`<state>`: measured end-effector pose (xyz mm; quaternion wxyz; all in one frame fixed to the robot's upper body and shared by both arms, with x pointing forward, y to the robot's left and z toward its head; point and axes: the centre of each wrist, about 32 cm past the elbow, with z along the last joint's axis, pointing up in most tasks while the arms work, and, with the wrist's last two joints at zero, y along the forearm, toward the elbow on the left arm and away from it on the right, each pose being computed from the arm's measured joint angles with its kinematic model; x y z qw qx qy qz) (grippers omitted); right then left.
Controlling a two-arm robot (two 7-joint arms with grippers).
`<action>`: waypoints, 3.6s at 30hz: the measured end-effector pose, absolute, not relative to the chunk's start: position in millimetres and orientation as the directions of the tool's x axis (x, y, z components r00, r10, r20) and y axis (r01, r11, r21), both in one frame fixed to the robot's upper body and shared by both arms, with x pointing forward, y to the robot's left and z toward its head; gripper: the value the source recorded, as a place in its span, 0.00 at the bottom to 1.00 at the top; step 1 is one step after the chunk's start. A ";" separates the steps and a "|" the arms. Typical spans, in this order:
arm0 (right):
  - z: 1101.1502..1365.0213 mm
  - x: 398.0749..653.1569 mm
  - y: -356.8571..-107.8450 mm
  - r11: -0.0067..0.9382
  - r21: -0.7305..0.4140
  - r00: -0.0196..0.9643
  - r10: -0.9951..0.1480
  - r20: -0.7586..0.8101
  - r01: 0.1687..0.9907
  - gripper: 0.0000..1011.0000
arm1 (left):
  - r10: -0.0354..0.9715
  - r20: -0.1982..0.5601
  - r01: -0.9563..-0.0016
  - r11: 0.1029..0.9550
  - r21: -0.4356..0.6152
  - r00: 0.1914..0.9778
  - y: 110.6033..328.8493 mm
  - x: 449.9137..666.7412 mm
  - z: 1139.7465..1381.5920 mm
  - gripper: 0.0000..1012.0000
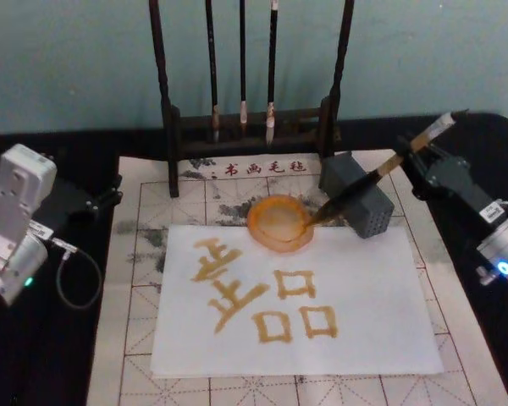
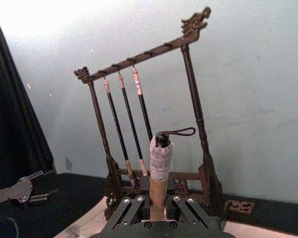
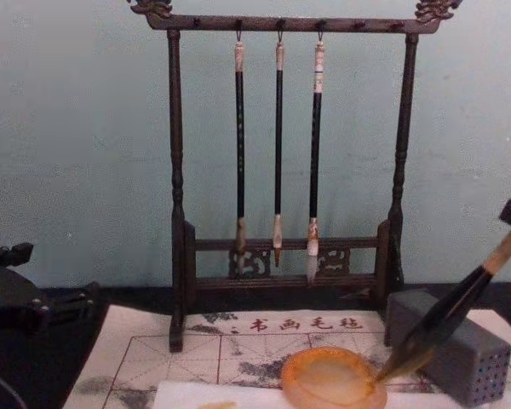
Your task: Pick up the brush from the inkstone, write on the paper, then place the brush back to its original position.
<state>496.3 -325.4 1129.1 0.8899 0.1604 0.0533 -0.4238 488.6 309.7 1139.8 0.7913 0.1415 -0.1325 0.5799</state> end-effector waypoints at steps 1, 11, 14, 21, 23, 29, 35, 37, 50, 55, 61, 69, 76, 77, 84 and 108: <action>1129.9 495.5 -325.9 0.589 0.242 0.635 -0.738 -0.228 0.771 0.18 | 0.880 0.374 -0.955 0.287 0.070 0.292 309.7 488.6 1139.8 0.99; 1148.0 484.2 -328.1 0.570 0.206 0.602 -0.783 -0.155 0.795 0.18 | 0.880 0.374 -0.955 0.287 0.070 0.292 309.6 488.6 1139.8 0.99; 1156.1 479.4 -328.6 0.575 0.187 0.600 -0.789 -0.132 0.797 0.18 | 0.880 0.374 -0.955 0.287 0.070 0.292 309.7 488.6 1139.8 0.99; 1168.0 466.8 -328.0 0.602 0.162 0.618 -0.782 -0.081 0.782 0.18 | 0.880 0.374 -0.955 0.287 0.070 0.292 309.7 488.6 1139.8 0.99; 1168.7 463.9 -327.4 0.609 0.157 0.624 -0.779 -0.069 0.778 0.18 | 0.880 0.374 -0.955 0.287 0.070 0.292 309.7 488.6 1139.8 0.99; 1167.9 454.5 -324.6 0.630 0.138 0.638 -0.770 -0.023 0.764 0.18 | 0.880 0.374 -0.955 0.287 0.070 0.292 309.7 488.6 1139.8 0.99; 1165.0 450.1 -321.5 0.646 0.130 0.649 -0.761 0.024 0.752 0.18 | 0.880 0.374 -0.955 0.287 0.070 0.292 309.7 488.6 1139.8 0.99; 1163.9 449.9 -319.7 0.651 0.131 0.652 -0.757 0.041 0.748 0.18 | 0.880 0.374 -0.955 0.287 0.070 0.292 309.7 488.6 1139.8 0.99; 1158.1 454.4 -312.9 0.662 0.126 0.655 -0.749 0.094 0.739 0.18 | 0.880 0.374 -0.955 0.287 0.070 0.292 309.7 488.6 1139.8 0.99; 1157.5 455.9 -311.5 0.663 0.126 0.656 -0.749 0.097 0.738 0.18 | 0.880 0.374 -0.955 0.287 0.070 0.292 309.7 488.6 1139.8 0.99; 1156.2 456.3 -310.4 0.663 0.125 0.655 -0.749 0.100 0.738 0.18 | 0.880 0.374 -0.955 0.287 0.070 0.292 309.7 488.6 1139.8 0.99; 1154.4 456.5 -308.5 0.663 0.130 0.655 -0.749 0.104 0.737 0.18 | 0.880 0.374 -0.955 0.287 0.070 0.292 309.7 488.6 1139.8 0.99; 1153.6 455.2 -308.8 0.669 0.128 0.660 -0.743 0.107 0.732 0.18 | 0.880 0.374 -0.955 0.287 0.070 0.292 309.7 488.6 1139.8 0.99; 1153.3 454.3 -309.1 0.671 0.126 0.662 -0.742 0.110 0.731 0.18 | 0.880 0.374 -0.955 0.287 0.070 0.292 309.7 488.6 1139.8 0.99; 1153.7 450.3 -310.9 0.679 0.118 0.669 -0.734 0.119 0.724 0.18 | 0.880 0.374 -0.955 0.287 0.070 0.292 309.7 488.6 1139.8 0.99; 1160.1 434.1 -320.9 0.710 0.100 0.700 -0.704 0.120 0.697 0.18 | 0.880 0.374 -0.955 0.287 0.070 0.292 309.7 488.6 1139.8 0.99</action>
